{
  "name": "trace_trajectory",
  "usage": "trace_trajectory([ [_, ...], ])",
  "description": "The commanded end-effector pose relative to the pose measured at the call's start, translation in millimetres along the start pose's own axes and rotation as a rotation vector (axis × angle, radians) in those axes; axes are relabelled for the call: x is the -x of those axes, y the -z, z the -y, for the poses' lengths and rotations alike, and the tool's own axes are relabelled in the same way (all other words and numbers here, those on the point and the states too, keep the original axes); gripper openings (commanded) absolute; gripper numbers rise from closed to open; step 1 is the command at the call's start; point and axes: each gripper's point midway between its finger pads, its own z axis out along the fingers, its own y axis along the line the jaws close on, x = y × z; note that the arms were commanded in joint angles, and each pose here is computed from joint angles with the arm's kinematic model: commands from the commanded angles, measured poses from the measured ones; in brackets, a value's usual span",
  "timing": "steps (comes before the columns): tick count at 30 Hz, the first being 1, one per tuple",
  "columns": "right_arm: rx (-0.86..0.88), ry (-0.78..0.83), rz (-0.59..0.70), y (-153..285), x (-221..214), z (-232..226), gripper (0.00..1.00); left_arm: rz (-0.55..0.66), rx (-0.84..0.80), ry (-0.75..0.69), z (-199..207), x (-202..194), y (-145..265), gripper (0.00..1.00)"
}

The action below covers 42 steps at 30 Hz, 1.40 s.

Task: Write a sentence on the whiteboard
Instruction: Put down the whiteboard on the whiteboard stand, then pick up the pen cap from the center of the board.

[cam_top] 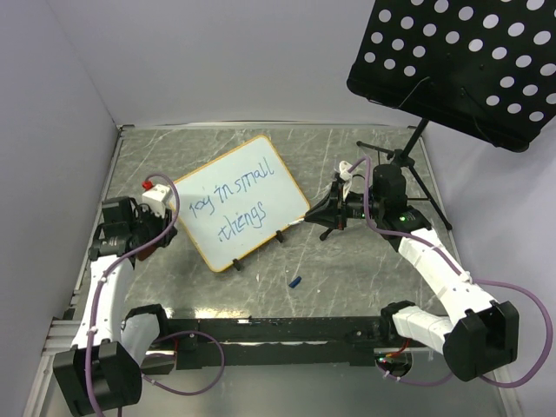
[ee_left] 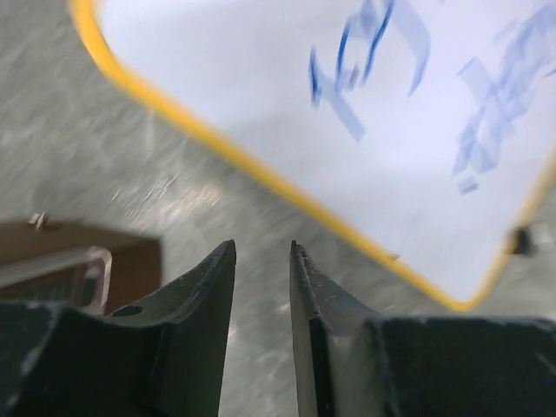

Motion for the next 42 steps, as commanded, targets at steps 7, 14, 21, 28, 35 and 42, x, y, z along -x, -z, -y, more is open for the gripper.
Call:
trace_trajectory([
  [7,0.024,0.041,0.034,2.3,9.7,-4.6,0.00,-0.076,0.161,-0.154,-34.4,-17.5,5.8,0.37],
  [14,0.025,0.036,0.031,1.2,7.5,-3.1,0.00,-0.041,0.144,-0.154,-28.0,-8.5,10.0,0.39],
  [21,0.021,0.030,0.022,0.8,4.0,-0.6,0.00,0.036,0.331,-0.116,-43.1,22.4,46.8,0.45],
  [28,0.029,0.026,-0.002,1.5,-1.4,-0.3,0.00,0.509,0.430,0.173,-11.2,121.5,139.4,0.99],
  [35,0.083,0.073,-0.132,12.4,-19.4,-9.6,0.00,0.469,-0.304,0.418,100.6,149.0,116.3,0.97],
  [42,0.039,0.013,-0.240,38.3,-51.5,-18.1,0.00,0.360,-0.410,0.379,143.0,81.0,86.9,0.97],
])
